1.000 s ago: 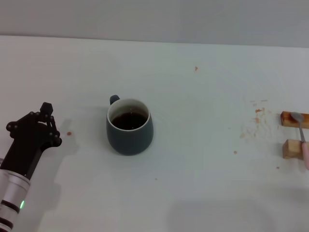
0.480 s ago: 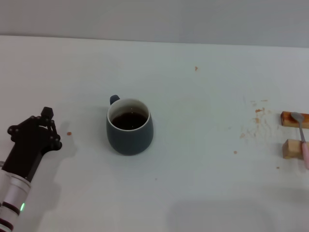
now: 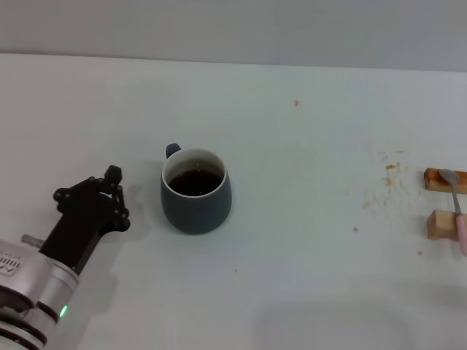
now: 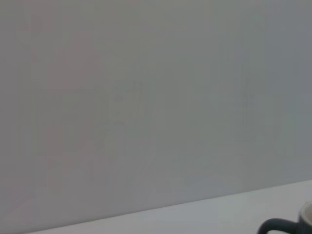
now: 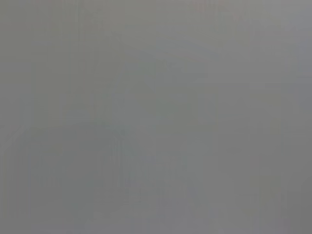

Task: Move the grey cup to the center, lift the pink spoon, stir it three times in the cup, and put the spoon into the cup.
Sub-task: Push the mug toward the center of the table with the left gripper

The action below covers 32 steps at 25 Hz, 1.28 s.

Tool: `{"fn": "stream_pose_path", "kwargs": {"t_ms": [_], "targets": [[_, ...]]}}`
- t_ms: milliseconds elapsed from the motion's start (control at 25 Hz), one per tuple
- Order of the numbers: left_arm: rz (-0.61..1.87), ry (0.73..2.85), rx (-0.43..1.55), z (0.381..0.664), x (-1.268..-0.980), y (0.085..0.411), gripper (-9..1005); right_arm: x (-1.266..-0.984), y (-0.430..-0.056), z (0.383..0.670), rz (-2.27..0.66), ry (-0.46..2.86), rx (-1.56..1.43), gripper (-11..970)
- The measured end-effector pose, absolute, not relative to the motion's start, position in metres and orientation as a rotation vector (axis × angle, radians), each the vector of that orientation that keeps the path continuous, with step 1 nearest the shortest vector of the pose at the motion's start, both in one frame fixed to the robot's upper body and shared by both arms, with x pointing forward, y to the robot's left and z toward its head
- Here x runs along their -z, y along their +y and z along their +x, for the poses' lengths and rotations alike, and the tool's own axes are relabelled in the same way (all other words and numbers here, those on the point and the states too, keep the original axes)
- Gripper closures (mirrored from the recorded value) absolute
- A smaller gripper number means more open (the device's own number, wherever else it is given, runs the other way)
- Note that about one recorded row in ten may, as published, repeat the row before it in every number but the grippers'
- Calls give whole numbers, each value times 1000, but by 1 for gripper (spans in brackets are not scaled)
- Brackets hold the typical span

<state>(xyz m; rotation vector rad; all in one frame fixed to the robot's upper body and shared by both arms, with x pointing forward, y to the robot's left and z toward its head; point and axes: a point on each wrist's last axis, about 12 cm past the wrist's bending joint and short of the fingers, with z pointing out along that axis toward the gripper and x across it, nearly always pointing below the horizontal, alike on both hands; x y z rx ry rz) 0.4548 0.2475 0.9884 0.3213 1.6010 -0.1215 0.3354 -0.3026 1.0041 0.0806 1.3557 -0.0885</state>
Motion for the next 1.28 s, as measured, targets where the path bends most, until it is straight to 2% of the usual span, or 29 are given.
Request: {"fn": "stream_pose_path", "kwargs": {"t_ms": [200, 240, 600, 640, 760, 1280], "targets": [[351, 1602, 152, 457, -989, 239, 998, -1004, -302, 335, 81, 1353, 87, 190], [374, 1599, 187, 460, -990, 230, 998, -1004, -302, 335, 82, 1353, 87, 190], [404, 1610, 209, 463, -989, 223, 998, -1005, -301, 336, 87, 1348, 79, 190], [448, 1610, 248, 469, -991, 211, 998, -1005, -301, 336, 87, 1348, 79, 190], [473, 1612, 262, 471, -991, 206, 998, -1005, -301, 336, 87, 1348, 79, 190], [524, 1637, 323, 467, -989, 190, 998, -1005, -302, 335, 88, 1351, 81, 190]]}}
